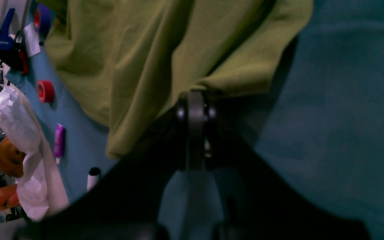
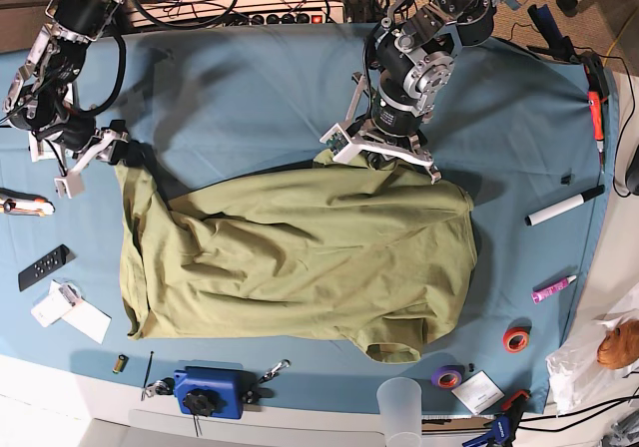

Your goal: Layout the t-shirt on the table in an organized manner, then fold the t-shirt properly

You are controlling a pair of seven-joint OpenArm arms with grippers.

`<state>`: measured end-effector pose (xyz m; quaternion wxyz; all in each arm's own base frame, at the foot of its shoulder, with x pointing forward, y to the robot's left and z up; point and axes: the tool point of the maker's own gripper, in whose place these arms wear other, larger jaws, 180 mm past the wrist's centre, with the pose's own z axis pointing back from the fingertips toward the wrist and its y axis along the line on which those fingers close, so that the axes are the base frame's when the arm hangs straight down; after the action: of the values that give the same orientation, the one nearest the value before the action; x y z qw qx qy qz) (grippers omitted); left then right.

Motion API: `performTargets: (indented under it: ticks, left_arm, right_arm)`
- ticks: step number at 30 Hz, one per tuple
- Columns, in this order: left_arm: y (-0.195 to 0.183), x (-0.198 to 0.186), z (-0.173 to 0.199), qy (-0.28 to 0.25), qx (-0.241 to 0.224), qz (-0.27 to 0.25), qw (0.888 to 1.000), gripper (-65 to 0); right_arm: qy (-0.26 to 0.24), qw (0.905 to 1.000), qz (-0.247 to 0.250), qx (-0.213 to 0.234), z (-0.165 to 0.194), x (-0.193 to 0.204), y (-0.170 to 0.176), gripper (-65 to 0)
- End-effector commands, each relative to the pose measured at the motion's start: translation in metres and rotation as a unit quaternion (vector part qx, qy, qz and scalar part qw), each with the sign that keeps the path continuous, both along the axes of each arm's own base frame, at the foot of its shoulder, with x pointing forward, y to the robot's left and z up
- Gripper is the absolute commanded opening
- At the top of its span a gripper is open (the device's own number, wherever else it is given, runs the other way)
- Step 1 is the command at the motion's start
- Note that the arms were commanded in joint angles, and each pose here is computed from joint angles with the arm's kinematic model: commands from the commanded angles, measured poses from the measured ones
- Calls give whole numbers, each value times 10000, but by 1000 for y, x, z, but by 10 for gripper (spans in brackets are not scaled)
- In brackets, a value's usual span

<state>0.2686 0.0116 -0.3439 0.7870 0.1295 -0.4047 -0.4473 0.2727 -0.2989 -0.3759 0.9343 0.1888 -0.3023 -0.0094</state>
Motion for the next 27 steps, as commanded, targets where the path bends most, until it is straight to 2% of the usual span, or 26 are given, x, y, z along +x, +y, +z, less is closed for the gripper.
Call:
performTargets:
  ticks: [1,5,10,13,14,17,18,22,27]
  left_arm:
    - [-2,6,12,-219,-89,18,9997,-650]
    - [-4,7,13,-263,-136,-27,9996,-650]
    - [-15,3,12,-122,-475,-161,9987,-650]
    - [-16,1,10,-46,-516,-157,9985,-650]
    - [-16,1,10,-47,-515,-157,9985,-650]
    - [-13,1,9,-22,-445,-108,9989,-650]
    - [-10,2,8,-27,-373,-68,9993,-650]
    - [10,9,13,-270,-34,382,9989,-650]
    - [17,9,12,-260,131,492,9984,-650]
  right_arm:
    - [-311,9995,-7,-18,17,12,-6,-395]
    - [-511,9986,-22,135,24,19,-1,-395]
    - [-461,9988,-42,174,15,23,12,-395]
    - [-397,9990,-61,177,8,23,19,-396]
    - [-393,9990,-61,194,7,23,20,-424]
    - [-396,9991,-62,167,8,23,18,-625]
    - [-406,9990,-65,145,9,23,16,-650]
    - [-579,9982,-122,26,23,31,4,-650]
    - [-995,9945,-324,-27,54,45,-20,-650]
